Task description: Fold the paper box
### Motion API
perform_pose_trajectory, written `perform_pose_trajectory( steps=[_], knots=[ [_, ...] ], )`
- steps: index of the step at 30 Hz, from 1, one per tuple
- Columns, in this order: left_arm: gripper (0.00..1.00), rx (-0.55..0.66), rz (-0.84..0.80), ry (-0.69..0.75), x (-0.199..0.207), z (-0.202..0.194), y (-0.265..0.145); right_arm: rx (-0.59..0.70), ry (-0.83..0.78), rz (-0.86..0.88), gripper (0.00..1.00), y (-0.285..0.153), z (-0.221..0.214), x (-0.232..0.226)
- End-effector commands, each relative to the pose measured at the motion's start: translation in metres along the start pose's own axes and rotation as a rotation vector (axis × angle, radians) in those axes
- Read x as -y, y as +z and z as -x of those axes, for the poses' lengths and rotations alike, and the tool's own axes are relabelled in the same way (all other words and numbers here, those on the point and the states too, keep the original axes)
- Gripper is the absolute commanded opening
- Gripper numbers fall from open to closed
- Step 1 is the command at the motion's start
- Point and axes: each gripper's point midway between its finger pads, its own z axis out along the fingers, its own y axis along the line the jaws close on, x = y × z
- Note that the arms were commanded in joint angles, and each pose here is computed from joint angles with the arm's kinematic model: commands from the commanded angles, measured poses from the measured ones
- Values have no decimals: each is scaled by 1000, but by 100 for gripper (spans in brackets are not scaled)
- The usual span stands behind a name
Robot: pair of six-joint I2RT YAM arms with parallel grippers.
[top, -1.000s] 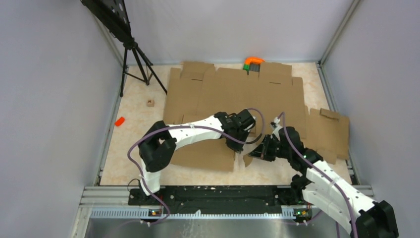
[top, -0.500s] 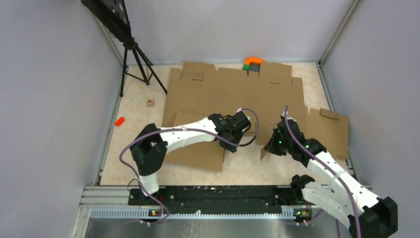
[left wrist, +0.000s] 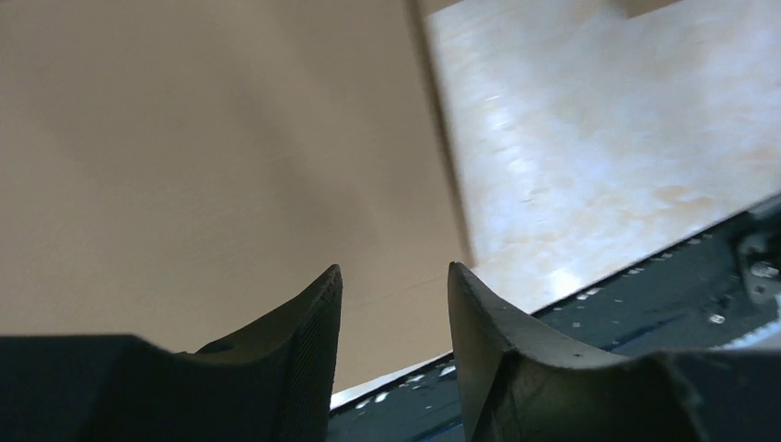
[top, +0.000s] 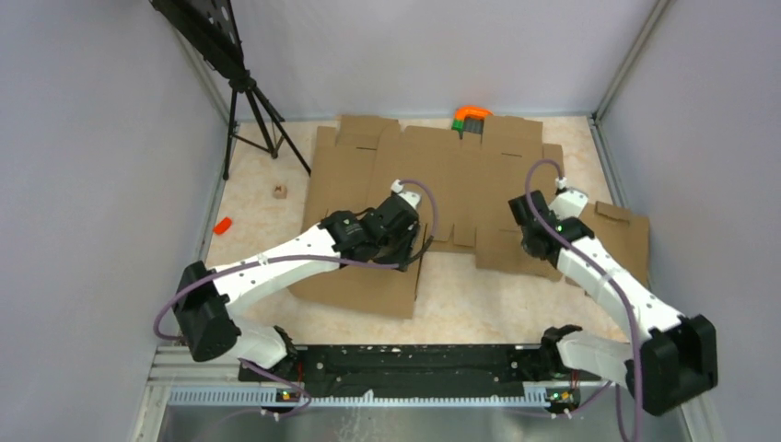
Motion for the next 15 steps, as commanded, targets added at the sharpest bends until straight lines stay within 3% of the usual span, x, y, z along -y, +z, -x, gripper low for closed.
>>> perform_pose_trajectory(
  steps=[1, 5, 9, 11, 13, 15],
  knots=[
    [49, 8, 44, -110, -45, -10, -7, 106, 159, -338, 0, 26, 48, 56],
    [50, 99, 1, -210, -75, -11, -23, 123, 428, -560, 0, 34, 53, 133],
    [50, 135, -22, -215, -84, -17, -31, 305, 631, -717, 3, 5, 61, 198],
    [51, 114, -33, -211, -85, -23, -29, 320, 637, -614, 41, 8, 70, 188],
    [51, 104, -21, -213, -91, -27, -28, 244, 632, -498, 80, 11, 69, 167],
    [51, 101, -44, -216, -93, -30, -31, 180, 617, -383, 85, 9, 73, 145]
  ],
)
